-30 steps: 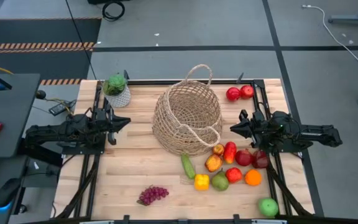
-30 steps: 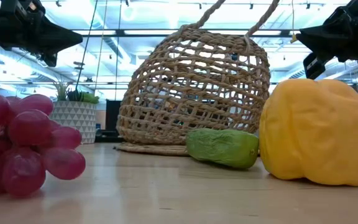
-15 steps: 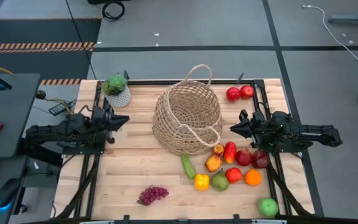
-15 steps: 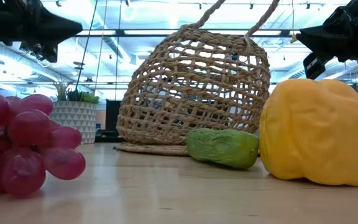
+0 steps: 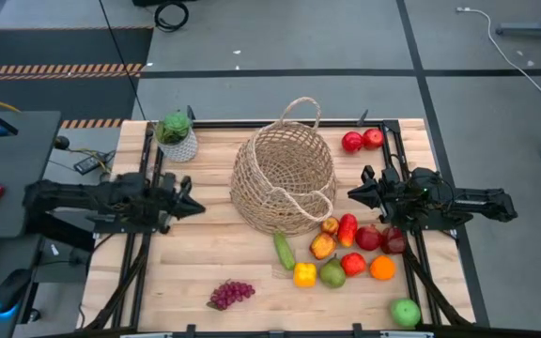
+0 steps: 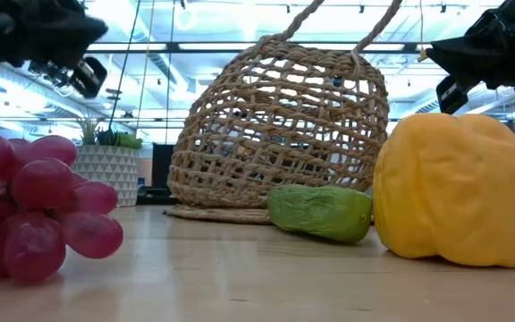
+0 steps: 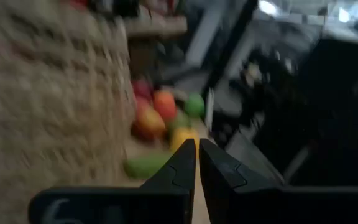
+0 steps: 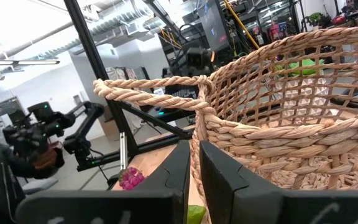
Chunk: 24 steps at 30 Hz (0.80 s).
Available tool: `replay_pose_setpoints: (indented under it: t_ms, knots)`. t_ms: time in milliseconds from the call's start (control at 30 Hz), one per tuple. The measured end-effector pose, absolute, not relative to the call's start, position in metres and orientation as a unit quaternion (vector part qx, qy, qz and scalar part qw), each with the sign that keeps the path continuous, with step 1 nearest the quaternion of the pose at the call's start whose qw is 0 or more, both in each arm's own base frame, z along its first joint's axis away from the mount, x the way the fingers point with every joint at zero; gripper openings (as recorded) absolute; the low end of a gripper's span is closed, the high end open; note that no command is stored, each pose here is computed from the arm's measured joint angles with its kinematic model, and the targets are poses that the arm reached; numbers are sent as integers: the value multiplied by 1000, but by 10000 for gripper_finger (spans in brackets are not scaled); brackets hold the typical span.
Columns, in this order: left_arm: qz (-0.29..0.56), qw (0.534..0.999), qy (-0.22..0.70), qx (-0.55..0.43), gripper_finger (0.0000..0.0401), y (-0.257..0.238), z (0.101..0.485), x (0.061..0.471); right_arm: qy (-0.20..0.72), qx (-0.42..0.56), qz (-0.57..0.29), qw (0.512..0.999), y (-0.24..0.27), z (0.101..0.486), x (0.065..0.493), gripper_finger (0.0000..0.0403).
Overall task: Build produce basket
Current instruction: Put the green cucumber into the brown basket
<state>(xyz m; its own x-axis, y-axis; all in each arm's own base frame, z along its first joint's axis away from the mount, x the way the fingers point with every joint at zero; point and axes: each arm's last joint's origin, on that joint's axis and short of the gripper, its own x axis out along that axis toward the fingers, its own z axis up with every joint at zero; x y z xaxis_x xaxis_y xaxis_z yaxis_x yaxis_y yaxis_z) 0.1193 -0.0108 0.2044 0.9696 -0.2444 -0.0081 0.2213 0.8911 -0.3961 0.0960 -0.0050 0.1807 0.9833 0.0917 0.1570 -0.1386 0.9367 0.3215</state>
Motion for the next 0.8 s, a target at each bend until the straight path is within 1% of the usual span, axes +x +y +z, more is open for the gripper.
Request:
replay_pose_setpoints:
  t_ms: [133, 200, 300, 533, 633, 800]
  knots:
    - [-164, 964, 68, -199, 31, -24, 198, 131, -70, 168, 59, 982, -5, 181, 96, 41]
    - [-189, 961, 77, -186, 33, -33, 203, 136, -70, 168, 59, 982, -5, 181, 96, 41]
    - [-195, 964, 91, -155, 34, -46, 211, 143, -70, 168, 59, 982, -5, 181, 96, 41]
    - [-164, 974, 142, -65, 37, -74, 220, 166, -70, 168, 59, 982, -5, 181, 96, 41]
    - [-137, 976, 159, -52, 47, -82, 223, 180, -70, 168, 59, 982, -5, 181, 96, 41]
    - [-118, 971, 201, -43, 63, -96, 229, 211, -70, 168, 59, 982, -5, 181, 96, 41]
